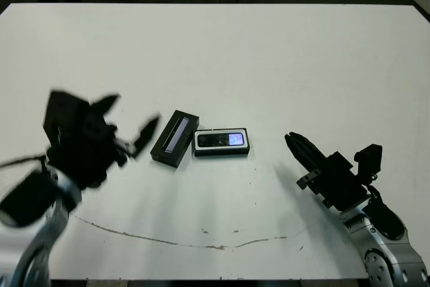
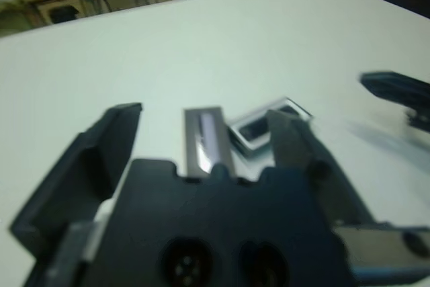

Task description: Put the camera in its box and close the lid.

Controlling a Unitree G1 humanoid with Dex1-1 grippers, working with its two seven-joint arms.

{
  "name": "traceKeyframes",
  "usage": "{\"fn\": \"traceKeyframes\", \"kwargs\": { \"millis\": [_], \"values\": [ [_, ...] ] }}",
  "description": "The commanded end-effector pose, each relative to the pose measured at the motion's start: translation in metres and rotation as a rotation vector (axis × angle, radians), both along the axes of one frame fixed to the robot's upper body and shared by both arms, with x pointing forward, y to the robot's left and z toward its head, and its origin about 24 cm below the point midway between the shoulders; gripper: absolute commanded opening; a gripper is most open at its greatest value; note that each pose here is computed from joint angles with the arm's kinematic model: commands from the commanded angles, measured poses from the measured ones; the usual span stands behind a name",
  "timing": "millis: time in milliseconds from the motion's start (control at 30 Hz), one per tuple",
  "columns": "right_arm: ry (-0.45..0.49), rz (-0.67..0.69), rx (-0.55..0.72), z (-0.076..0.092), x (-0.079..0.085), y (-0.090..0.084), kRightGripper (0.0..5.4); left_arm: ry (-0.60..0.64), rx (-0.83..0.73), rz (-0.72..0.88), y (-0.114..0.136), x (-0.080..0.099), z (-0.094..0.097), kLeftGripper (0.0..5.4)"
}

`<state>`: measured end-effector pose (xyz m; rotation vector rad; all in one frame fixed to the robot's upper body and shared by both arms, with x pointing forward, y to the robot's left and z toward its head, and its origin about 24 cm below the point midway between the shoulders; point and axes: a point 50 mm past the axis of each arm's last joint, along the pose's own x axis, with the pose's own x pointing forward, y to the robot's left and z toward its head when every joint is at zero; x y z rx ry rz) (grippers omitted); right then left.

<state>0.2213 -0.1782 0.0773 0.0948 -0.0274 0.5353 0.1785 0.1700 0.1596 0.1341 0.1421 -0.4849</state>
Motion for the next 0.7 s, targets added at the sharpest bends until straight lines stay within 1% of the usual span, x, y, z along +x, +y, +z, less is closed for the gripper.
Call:
{"fn": "traceKeyframes", "kwargs": {
  "millis": [33, 133, 233, 333, 567, 700],
  "values": [
    [0.029, -0.010, -0.008, -0.008, -0.004, 0.000, 0.00, -0.016, 0.003, -0.048, -0.003, -0.014, -0.007, 5.37],
    [0.044, -0.019, -0.010, -0.009, -0.005, 0.001, 0.00, 0.003, -0.070, -0.030, -0.010, -0.023, -0.017, 5.37],
    [0.045, -0.022, -0.011, -0.010, -0.006, 0.001, 0.00, 0.045, -0.102, -0.014, -0.016, -0.025, -0.029, 5.37],
    [0.053, -0.025, -0.009, -0.012, -0.006, 0.002, 0.00, 0.079, -0.114, 0.011, -0.023, -0.022, -0.045, 5.37],
    [0.052, -0.020, 0.000, -0.013, -0.007, 0.001, 0.00, 0.073, -0.086, 0.114, -0.038, -0.014, -0.076, 5.37],
    [0.054, -0.025, -0.005, -0.014, -0.008, 0.001, 0.00, 0.102, -0.172, 0.169, -0.045, -0.011, -0.086, 5.37]
  ]
}}
